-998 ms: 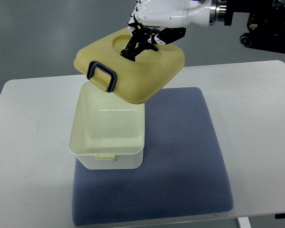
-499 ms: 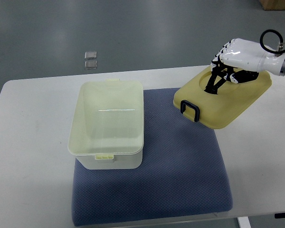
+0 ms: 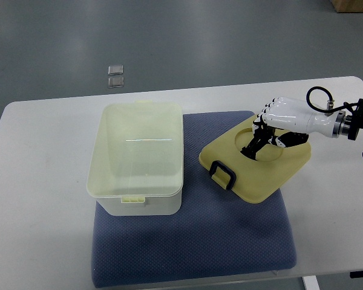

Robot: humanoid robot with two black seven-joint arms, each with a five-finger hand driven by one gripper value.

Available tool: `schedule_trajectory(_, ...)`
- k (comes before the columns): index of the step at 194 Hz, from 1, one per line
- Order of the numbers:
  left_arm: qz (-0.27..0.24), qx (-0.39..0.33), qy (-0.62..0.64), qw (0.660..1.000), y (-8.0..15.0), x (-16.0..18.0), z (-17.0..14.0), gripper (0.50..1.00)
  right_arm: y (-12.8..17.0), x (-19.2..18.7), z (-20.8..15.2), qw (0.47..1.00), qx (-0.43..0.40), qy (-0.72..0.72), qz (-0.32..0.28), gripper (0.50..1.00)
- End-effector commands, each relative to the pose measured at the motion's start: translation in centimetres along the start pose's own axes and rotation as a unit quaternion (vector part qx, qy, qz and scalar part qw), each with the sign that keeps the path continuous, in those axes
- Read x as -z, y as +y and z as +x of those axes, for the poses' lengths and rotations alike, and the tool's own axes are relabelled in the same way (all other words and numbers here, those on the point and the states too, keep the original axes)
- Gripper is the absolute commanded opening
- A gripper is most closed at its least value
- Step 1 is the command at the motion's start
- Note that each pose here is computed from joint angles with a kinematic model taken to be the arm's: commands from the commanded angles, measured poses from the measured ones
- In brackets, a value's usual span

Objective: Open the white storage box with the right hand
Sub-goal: 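Lower the yellow lid onto the blue mat beside the box, then release the lid handle and withdraw the right hand upward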

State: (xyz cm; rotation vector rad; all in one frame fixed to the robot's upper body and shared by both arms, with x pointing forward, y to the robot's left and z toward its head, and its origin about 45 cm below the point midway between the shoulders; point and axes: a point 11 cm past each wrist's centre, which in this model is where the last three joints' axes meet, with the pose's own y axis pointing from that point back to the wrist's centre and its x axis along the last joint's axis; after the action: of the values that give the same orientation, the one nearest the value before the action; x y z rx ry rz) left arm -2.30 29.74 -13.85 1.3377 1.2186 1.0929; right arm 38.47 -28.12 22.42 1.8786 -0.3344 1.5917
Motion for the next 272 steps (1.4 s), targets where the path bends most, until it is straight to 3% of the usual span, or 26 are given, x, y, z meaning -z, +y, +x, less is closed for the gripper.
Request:
schedule_trajectory(1, 0.000, 0.001, 0.000, 1.000, 0.0, 0.0, -0.1, 1.000, -0.7, 0.6, -0.4, 1.000, 0.002, -0.005, 0.009, 0.500)
schedule_trajectory(44, 0.000, 0.000, 0.000, 1.000, 0.0, 0.0, 0.0, 1.000, -1.1, 1.1, -0.8, 1.000, -0.002, -0.014, 0.014, 0.500)
schedule_trajectory(46, 0.000, 0.000, 0.000, 1.000, 0.0, 0.0, 0.0, 1.000, -1.1, 1.2, -0.9, 1.000, -0.002, -0.015, 0.014, 0.521)
schedule_trajectory(47, 0.000, 0.000, 0.000, 1.000, 0.0, 0.0, 0.0, 1.000, -1.1, 1.2, -0.9, 1.000, -0.003, -0.016, 0.014, 0.561)
schedule_trajectory(48, 0.000, 0.000, 0.000, 1.000, 0.0, 0.0, 0.0, 1.000, -1.1, 1.2, -0.9, 1.000, -0.003, -0.016, 0.014, 0.562)
schedule_trajectory(49, 0.000, 0.000, 0.000, 1.000, 0.0, 0.0, 0.0, 1.000, -1.1, 1.2, -1.0, 1.000, -0.003, -0.016, 0.013, 0.602)
schedule_trajectory(50, 0.000, 0.000, 0.000, 1.000, 0.0, 0.0, 0.0, 1.000, -1.1, 1.2, -1.0, 1.000, -0.003, -0.016, 0.013, 0.603)
schedule_trajectory(51, 0.000, 0.000, 0.000, 1.000, 0.0, 0.0, 0.0, 1.000, -1.1, 1.2, -1.0, 1.000, -0.003, -0.017, 0.014, 0.639)
schedule_trajectory(52, 0.000, 0.000, 0.000, 1.000, 0.0, 0.0, 0.0, 1.000, -1.1, 1.2, -1.0, 1.000, -0.003, -0.017, 0.014, 0.639)
schedule_trajectory(55, 0.000, 0.000, 0.000, 1.000, 0.0, 0.0, 0.0, 1.000, -1.0, 1.2, -1.1, 1.000, -0.004, -0.019, 0.012, 0.707)
schedule_trajectory(57, 0.000, 0.000, 0.000, 1.000, 0.0, 0.0, 0.0, 1.000, -1.0, 1.2, -1.1, 1.000, -0.004, -0.019, 0.012, 0.707)
schedule_trajectory(58, 0.000, 0.000, 0.000, 1.000, 0.0, 0.0, 0.0, 1.000, -1.0, 1.2, -1.1, 1.000, -0.004, -0.020, 0.012, 0.737)
schedule_trajectory(64, 0.000, 0.000, 0.000, 1.000, 0.0, 0.0, 0.0, 1.000, -1.0, 1.2, -1.1, 1.000, -0.006, -0.021, 0.012, 0.803)
schedule_trajectory(80, 0.000, 0.001, 0.000, 1.000, 0.0, 0.0, 0.0, 1.000, -1.0, 1.1, -1.0, 1.000, -0.015, -0.026, 0.008, 0.934)
schedule_trajectory(134, 0.000, 0.001, -0.001, 1.000, 0.0, 0.0, 0.0, 1.000, 0.5, -0.8, 1.5, 0.998, -0.056, -0.024, -0.025, 0.934)
schedule_trajectory(165, 0.001, 0.002, -0.002, 1.000, 0.0, 0.0, 0.0, 1.000, 2.1, -3.1, 6.0, 0.988, -0.138, -0.028, -0.070, 0.934)
schedule_trajectory(192, 0.000, 0.003, -0.002, 1.000, 0.0, 0.0, -0.1, 1.000, 3.4, -5.5, 12.2, 0.951, -0.263, -0.113, -0.119, 0.934)
schedule_trajectory(226, 0.000, 0.004, -0.003, 1.000, 0.0, 0.0, -0.2, 1.000, 4.5, -7.6, 16.9, 0.848, -0.375, -0.360, -0.101, 0.934)
schedule_trajectory(247, 0.001, 0.005, -0.003, 1.000, 0.0, 0.0, -0.3, 1.000, 4.6, -9.0, 16.3, 0.751, -0.402, -0.514, -0.103, 0.934)
schedule_trajectory(272, 0.000, 0.005, -0.002, 1.000, 0.0, 0.0, -0.3, 1.000, 3.0, -9.1, 14.3, 0.604, -0.399, -0.687, -0.058, 0.936)
